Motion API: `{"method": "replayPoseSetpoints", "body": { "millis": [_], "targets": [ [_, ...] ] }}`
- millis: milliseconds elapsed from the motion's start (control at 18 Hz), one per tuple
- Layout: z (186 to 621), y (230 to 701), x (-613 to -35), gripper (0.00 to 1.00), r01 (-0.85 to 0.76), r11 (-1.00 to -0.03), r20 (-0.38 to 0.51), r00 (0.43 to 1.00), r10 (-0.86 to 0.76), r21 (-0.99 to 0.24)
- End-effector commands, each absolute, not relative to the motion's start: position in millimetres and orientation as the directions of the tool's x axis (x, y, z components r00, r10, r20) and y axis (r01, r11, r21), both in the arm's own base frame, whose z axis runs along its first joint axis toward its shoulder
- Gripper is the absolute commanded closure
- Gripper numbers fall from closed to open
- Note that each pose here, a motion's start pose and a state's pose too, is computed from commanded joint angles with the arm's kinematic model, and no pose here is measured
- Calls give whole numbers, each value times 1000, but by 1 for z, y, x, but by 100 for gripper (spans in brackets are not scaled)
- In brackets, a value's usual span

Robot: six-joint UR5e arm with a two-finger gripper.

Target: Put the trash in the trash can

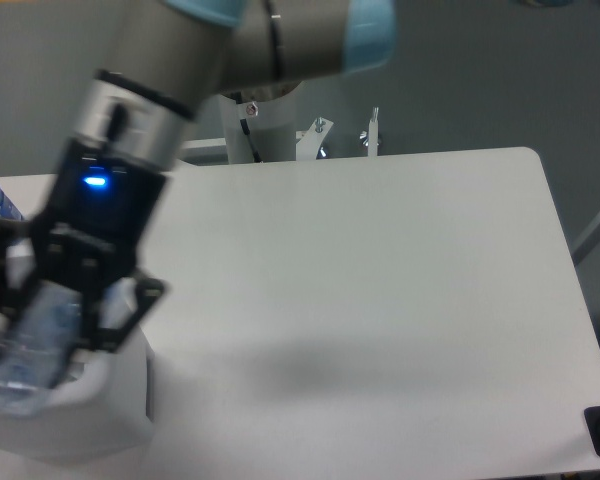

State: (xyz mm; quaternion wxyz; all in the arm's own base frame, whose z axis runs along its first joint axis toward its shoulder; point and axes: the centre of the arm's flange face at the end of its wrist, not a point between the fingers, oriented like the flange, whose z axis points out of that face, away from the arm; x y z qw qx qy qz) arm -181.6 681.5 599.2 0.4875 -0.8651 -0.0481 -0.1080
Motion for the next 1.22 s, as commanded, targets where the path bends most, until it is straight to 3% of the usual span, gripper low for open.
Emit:
{"method": "replayPoseSetpoints", "body": {
  "millis": [56,167,444,722,1000,1222],
  "targets": [
    [592,687,-173,42,183,-532,238,971,-36,-827],
    [583,689,-164,0,158,-546,226,972,-58,-823],
    [576,674,-155,0,163,-565,234,971,-56,-809],
    [578,663,-200,0,195,-556,211,977,35,-808],
    [565,632,-267,0,232,-604,50,952,302,-763],
    [554,601,-304,0,132,-748,-119,955,272,-651]
  ]
}}
